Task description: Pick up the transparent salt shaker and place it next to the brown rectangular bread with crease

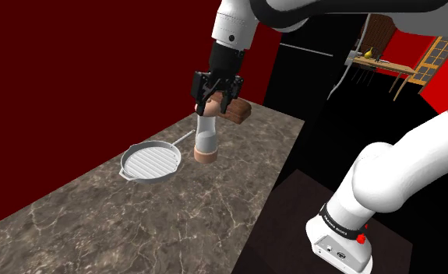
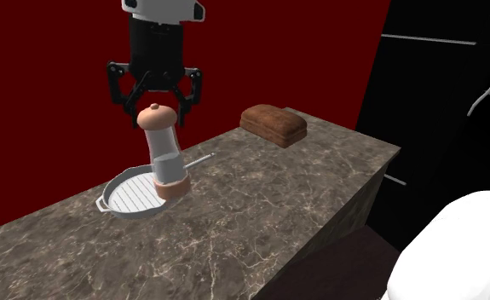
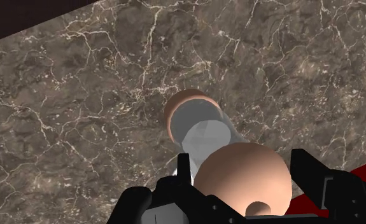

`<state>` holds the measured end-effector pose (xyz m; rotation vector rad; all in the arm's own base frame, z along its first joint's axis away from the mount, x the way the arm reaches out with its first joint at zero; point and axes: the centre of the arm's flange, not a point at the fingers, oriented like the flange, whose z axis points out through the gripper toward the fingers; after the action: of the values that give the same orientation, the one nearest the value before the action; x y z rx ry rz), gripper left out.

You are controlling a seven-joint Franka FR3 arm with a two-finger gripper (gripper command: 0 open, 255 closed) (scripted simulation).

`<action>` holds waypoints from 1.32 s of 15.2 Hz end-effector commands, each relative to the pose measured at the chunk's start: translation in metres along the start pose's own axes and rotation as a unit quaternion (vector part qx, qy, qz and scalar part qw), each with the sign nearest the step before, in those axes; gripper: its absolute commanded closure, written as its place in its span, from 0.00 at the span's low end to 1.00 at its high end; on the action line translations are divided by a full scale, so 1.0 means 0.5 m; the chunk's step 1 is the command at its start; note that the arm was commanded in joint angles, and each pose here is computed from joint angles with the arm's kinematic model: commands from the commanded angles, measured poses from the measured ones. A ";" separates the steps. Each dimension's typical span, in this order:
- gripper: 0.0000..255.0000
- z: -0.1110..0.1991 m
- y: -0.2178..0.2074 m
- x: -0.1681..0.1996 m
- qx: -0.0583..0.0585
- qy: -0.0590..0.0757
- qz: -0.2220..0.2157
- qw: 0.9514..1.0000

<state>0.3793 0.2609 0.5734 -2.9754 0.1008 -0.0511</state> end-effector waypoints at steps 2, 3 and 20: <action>1.00 -0.031 -0.005 0.001 0.000 0.000 0.000 1.000; 1.00 -0.042 -0.007 0.002 0.000 0.000 0.000 1.000; 1.00 -0.151 0.057 0.106 0.000 0.000 0.000 1.000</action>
<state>0.4164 0.2272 0.6494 -2.9754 0.1019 -0.0497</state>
